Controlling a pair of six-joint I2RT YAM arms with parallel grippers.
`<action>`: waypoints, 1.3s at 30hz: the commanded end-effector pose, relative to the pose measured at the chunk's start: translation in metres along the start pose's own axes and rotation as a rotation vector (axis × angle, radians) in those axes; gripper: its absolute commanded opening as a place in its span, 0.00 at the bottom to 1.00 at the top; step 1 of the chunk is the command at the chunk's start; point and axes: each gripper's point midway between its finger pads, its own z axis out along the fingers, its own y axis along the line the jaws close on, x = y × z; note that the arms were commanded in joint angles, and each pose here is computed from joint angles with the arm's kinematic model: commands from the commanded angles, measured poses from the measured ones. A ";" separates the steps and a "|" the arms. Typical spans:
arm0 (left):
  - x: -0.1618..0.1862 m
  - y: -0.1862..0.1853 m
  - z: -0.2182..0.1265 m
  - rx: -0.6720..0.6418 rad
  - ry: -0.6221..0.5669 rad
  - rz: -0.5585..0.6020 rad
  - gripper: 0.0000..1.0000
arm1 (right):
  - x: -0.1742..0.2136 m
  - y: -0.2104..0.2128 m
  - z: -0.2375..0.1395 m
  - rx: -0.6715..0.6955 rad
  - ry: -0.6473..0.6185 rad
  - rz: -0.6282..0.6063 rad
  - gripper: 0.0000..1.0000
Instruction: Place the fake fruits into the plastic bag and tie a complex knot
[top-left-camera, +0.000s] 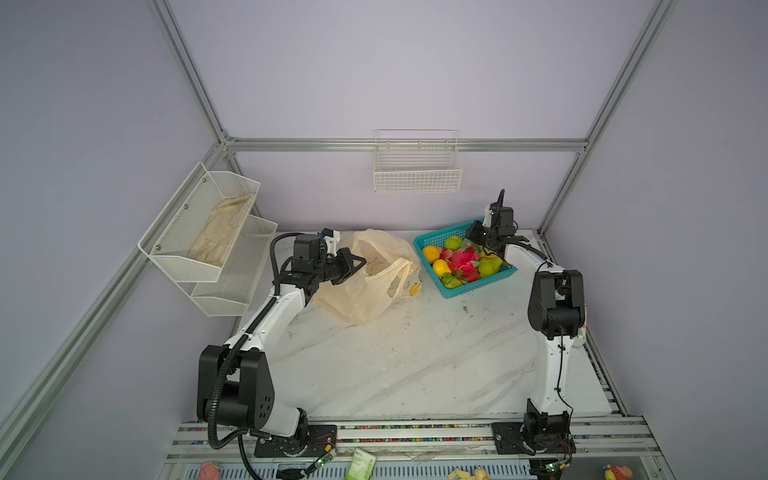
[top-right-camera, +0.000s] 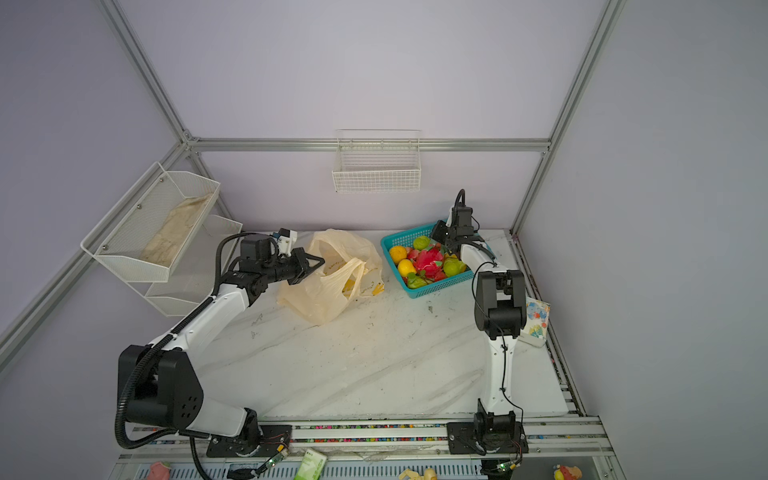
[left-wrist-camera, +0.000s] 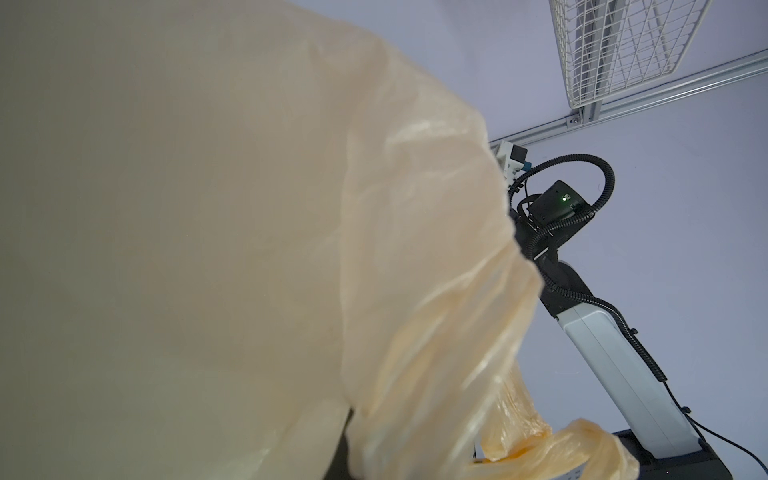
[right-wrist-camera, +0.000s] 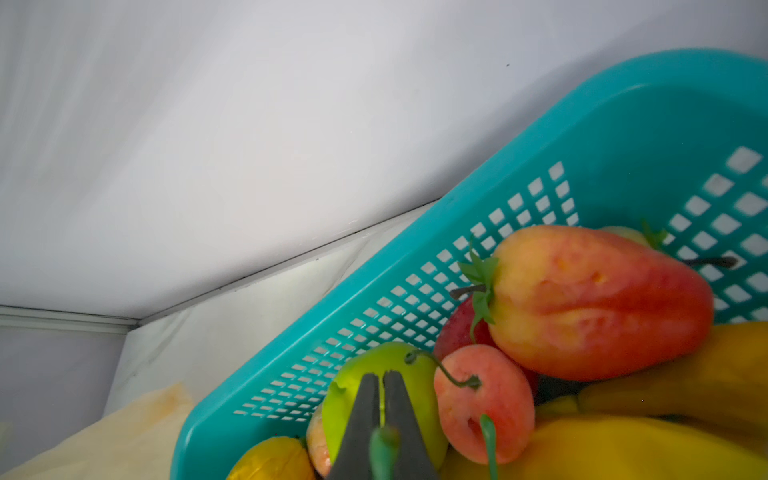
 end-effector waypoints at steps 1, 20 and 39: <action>0.002 -0.001 -0.006 0.025 -0.011 0.017 0.00 | -0.044 0.027 -0.043 -0.067 -0.109 -0.021 0.00; 0.004 -0.007 -0.006 0.068 -0.004 -0.012 0.00 | -0.044 0.155 -0.199 -0.533 -0.225 -0.014 0.00; 0.002 -0.013 -0.009 0.085 -0.011 -0.035 0.00 | 0.182 0.210 -0.232 -0.784 0.040 -0.499 0.00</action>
